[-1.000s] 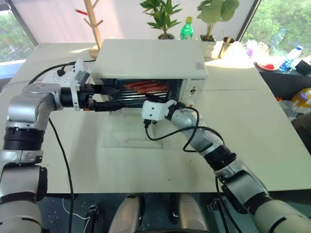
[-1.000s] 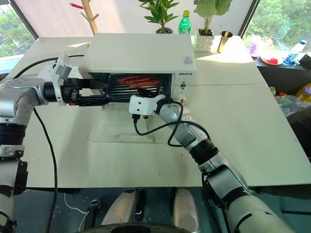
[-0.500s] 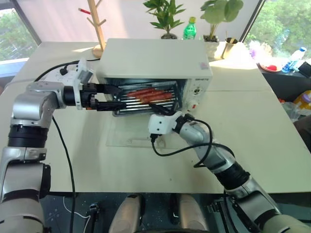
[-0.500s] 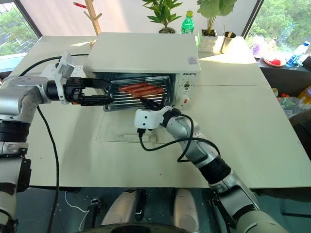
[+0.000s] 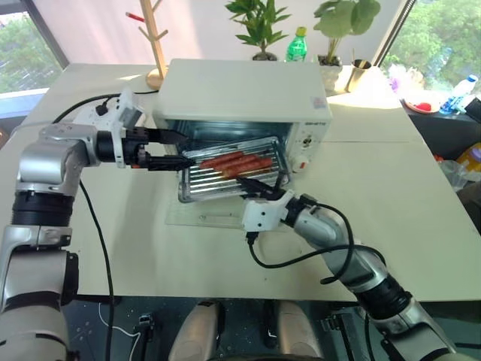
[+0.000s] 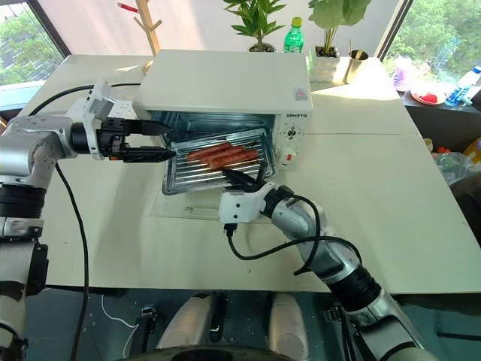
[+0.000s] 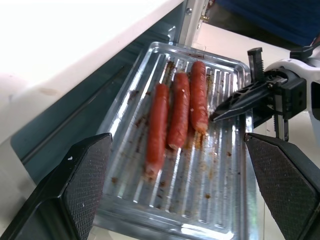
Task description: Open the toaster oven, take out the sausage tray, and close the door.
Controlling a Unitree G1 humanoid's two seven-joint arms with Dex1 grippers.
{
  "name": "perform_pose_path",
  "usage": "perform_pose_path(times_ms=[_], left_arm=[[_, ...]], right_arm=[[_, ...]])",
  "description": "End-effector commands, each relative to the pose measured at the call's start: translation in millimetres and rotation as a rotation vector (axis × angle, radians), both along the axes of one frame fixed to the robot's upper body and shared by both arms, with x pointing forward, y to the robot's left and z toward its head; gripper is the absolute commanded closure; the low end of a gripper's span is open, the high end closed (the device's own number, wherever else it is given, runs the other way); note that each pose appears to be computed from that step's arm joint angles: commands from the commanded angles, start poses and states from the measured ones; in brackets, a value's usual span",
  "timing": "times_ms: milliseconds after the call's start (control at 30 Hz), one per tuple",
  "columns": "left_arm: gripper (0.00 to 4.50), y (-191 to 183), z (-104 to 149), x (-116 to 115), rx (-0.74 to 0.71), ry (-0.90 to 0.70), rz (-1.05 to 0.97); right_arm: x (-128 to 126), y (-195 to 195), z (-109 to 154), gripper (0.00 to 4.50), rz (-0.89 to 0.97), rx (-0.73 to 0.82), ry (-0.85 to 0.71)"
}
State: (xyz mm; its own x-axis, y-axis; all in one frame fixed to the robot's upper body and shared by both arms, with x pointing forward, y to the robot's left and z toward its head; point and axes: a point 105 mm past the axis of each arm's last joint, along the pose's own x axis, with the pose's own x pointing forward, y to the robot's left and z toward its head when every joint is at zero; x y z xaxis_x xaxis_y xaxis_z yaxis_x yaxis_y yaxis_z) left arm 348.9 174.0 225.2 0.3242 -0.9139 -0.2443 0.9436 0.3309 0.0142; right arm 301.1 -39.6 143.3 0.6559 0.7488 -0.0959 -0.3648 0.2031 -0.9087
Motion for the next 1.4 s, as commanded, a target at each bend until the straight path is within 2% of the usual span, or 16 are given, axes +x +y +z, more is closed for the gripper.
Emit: perform_pose_path(times_ms=[33, 233, 667, 833, 1033, 1133, 1233, 1400], left_arm=[[0.0, 5.6, 17.1, 1.6, 0.007, -0.065, 0.019], [0.0, 7.9, 16.8, 1.9, 0.012, -0.065, 0.023], [0.0, 10.3, 15.8, 3.2, -0.015, -0.026, 0.041], [0.0, 29.7, 22.4, -24.2, -0.136, 0.121, 0.075], [0.0, 47.8, 5.4, -67.5, -0.242, 0.359, 0.149], [0.0, 45.0, -4.9, -87.6, -0.292, 0.46, 0.16], [0.0, 31.5, -30.3, -112.7, -0.323, 0.573, 0.157], [0.0, 12.3, -43.0, -124.4, -0.41, 0.66, 0.133]], right_arm=[[-0.5, -18.1, 23.6, 4.21, -0.025, 0.061, -0.06], [-18.5, -19.7, 31.0, 4.21, 0.064, 0.106, -0.051], [-54.8, -31.3, 35.1, 4.21, 0.222, 0.068, -0.035], [-61.4, -37.6, 35.0, 4.21, 0.303, 0.035, -0.015], [-65.1, -37.6, 38.1, 4.21, 0.38, 0.04, -0.003], [-66.4, -35.4, 39.3, 4.21, 0.405, 0.051, 0.003], [-70.2, -29.5, 39.5, 4.21, 0.44, 0.061, 0.012], [-72.0, -27.2, 38.9, 4.21, 0.459, 0.063, 0.019]])
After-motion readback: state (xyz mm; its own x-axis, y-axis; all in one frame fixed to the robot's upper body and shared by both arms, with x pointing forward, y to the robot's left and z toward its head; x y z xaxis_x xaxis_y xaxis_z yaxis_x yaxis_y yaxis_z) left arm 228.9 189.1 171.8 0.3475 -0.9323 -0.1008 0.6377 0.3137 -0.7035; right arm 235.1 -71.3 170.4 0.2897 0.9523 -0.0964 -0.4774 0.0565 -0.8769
